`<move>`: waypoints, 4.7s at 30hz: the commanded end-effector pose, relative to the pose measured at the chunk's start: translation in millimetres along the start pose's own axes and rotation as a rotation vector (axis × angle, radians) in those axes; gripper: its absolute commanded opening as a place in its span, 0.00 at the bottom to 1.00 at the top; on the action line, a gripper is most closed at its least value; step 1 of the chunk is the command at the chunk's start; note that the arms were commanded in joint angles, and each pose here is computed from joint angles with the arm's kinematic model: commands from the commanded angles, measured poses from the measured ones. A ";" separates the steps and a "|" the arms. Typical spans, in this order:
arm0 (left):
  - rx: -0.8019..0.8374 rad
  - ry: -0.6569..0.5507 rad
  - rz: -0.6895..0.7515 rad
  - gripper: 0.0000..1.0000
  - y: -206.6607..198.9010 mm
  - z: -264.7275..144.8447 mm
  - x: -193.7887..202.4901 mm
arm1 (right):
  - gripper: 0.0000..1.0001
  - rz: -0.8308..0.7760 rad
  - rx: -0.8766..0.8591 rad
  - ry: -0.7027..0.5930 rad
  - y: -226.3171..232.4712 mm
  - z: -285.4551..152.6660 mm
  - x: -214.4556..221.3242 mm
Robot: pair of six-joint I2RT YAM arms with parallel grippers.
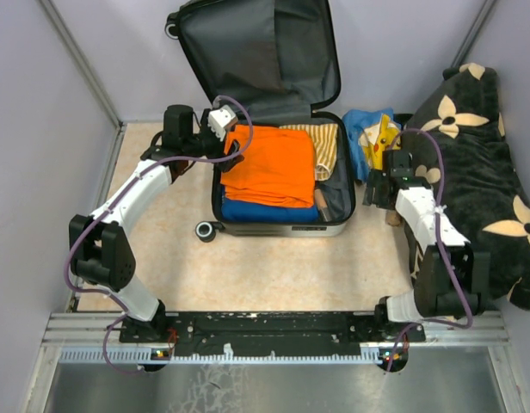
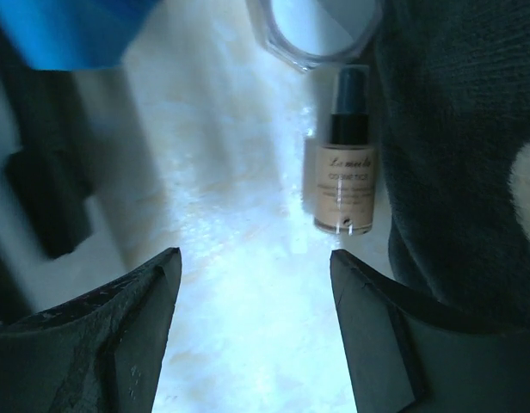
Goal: Pack the luggage
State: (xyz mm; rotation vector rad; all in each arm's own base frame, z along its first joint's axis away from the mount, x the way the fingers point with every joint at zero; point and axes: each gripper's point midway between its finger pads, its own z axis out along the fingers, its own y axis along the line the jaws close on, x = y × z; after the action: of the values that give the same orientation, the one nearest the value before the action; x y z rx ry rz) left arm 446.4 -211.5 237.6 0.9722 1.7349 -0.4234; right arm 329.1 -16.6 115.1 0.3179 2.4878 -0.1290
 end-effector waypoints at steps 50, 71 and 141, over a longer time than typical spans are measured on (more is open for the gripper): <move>0.009 -0.015 -0.051 1.00 -6.8 -1.3 7.1 | 0.08 -0.049 -0.377 -0.218 80.9 -82.7 -69.6; 0.002 -0.006 -0.049 0.99 -7.3 -3.5 10.3 | 0.24 -0.232 -0.297 -0.005 145.7 7.3 -3.4; 0.053 0.035 -0.032 1.00 -4.5 8.6 11.0 | 0.98 0.442 0.297 -0.179 -56.6 140.2 -73.5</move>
State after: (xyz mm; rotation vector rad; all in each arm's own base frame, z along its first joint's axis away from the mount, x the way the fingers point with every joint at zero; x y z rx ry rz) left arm 442.6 -213.5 218.1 0.9794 1.7961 -0.4659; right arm 419.2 -82.5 26.6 0.8907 2.3049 -0.3173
